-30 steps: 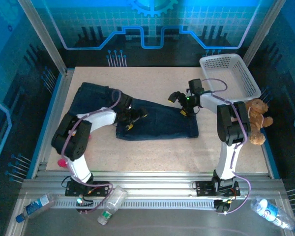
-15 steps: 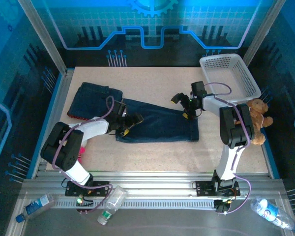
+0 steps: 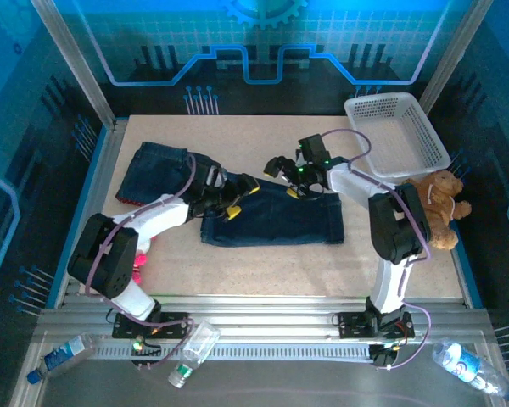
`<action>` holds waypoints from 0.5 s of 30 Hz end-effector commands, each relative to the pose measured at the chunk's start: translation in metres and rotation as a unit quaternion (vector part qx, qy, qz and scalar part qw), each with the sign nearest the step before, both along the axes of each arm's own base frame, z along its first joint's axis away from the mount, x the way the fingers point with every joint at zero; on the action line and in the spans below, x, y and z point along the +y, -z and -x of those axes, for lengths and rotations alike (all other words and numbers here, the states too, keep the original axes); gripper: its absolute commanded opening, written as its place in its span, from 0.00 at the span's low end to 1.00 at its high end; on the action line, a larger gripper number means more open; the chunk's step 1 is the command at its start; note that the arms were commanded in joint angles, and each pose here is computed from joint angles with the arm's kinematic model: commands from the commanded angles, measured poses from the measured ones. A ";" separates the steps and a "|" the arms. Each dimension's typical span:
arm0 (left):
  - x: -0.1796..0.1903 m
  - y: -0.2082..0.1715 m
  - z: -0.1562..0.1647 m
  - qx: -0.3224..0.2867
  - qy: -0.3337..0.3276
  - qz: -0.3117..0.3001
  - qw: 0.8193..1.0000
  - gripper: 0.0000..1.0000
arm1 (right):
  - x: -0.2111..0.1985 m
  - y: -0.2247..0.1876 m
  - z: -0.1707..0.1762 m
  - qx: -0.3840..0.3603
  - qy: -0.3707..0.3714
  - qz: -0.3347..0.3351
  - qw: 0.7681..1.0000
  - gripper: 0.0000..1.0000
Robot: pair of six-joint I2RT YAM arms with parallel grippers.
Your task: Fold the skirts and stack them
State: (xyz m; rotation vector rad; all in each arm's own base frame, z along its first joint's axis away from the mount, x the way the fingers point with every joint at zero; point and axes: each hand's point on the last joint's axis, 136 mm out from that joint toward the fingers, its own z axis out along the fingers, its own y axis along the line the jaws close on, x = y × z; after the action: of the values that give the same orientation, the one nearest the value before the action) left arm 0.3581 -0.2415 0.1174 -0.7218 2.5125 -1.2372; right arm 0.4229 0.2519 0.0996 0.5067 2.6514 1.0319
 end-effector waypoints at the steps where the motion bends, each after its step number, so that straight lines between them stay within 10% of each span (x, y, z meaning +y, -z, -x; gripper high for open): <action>1: -0.006 0.032 0.020 0.072 -0.003 0.015 0.997 0.99 | 0.022 0.011 -0.013 0.018 -0.003 -0.035 0.999 1.00; 15: 0.025 0.100 0.067 0.160 -0.034 -0.022 0.986 0.99 | 0.009 0.053 -0.085 0.007 0.035 -0.015 0.999 0.99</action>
State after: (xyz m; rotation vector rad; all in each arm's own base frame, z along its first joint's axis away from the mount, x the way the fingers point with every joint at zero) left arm 0.3233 -0.2316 0.0565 -0.9310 2.6041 -1.2328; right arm 0.4873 0.2768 0.0582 0.5861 2.6428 1.1134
